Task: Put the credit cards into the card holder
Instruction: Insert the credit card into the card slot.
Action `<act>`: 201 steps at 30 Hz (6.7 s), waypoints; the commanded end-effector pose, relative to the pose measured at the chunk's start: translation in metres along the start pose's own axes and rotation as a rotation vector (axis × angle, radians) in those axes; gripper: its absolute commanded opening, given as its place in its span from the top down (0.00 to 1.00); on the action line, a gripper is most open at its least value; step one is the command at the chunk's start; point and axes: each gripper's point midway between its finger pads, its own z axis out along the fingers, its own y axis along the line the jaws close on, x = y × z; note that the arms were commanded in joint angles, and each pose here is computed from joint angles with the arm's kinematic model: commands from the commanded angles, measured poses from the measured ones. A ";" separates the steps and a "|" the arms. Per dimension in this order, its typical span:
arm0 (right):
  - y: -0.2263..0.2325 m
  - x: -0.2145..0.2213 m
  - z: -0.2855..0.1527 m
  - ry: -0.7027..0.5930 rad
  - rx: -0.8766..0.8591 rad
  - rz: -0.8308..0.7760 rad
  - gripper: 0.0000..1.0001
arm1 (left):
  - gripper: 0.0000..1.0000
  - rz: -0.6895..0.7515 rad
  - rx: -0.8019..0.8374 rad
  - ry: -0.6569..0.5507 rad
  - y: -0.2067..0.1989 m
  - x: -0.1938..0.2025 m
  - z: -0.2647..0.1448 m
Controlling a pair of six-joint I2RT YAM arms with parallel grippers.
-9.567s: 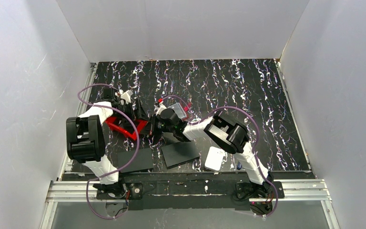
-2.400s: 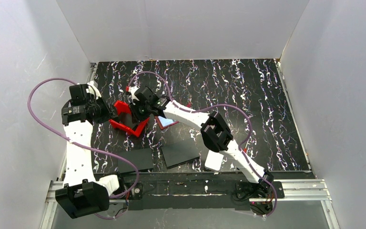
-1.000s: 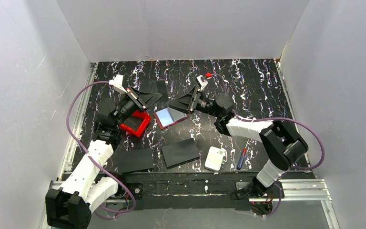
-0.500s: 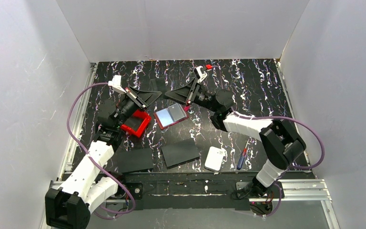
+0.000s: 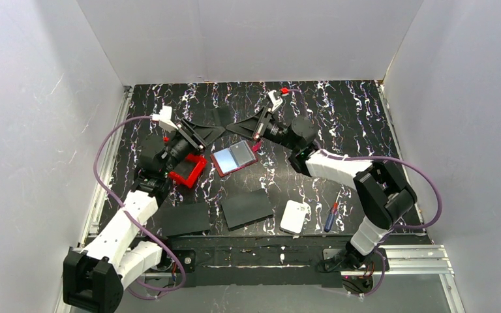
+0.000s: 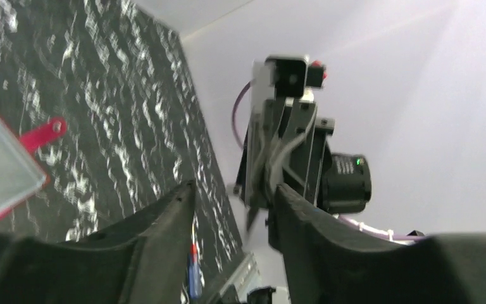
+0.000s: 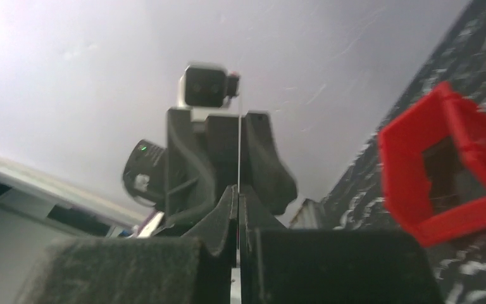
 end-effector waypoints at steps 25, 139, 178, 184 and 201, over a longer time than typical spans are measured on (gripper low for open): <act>-0.210 0.022 -0.075 0.630 0.498 -0.080 0.99 | 0.74 -0.047 -0.736 0.622 0.200 0.091 0.029; -0.294 0.029 -0.064 0.575 0.687 -0.158 0.99 | 0.95 0.083 -1.049 0.669 0.275 0.106 -0.044; -0.274 0.072 -0.055 0.532 0.478 -0.038 0.99 | 0.95 0.089 -1.037 0.661 0.273 0.106 -0.045; -0.275 0.074 -0.054 0.497 0.490 -0.044 0.99 | 0.95 0.089 -1.027 0.661 0.272 0.106 -0.044; -0.273 0.044 -0.088 0.716 0.817 -0.324 0.64 | 0.87 0.078 -0.937 0.640 0.247 0.085 -0.039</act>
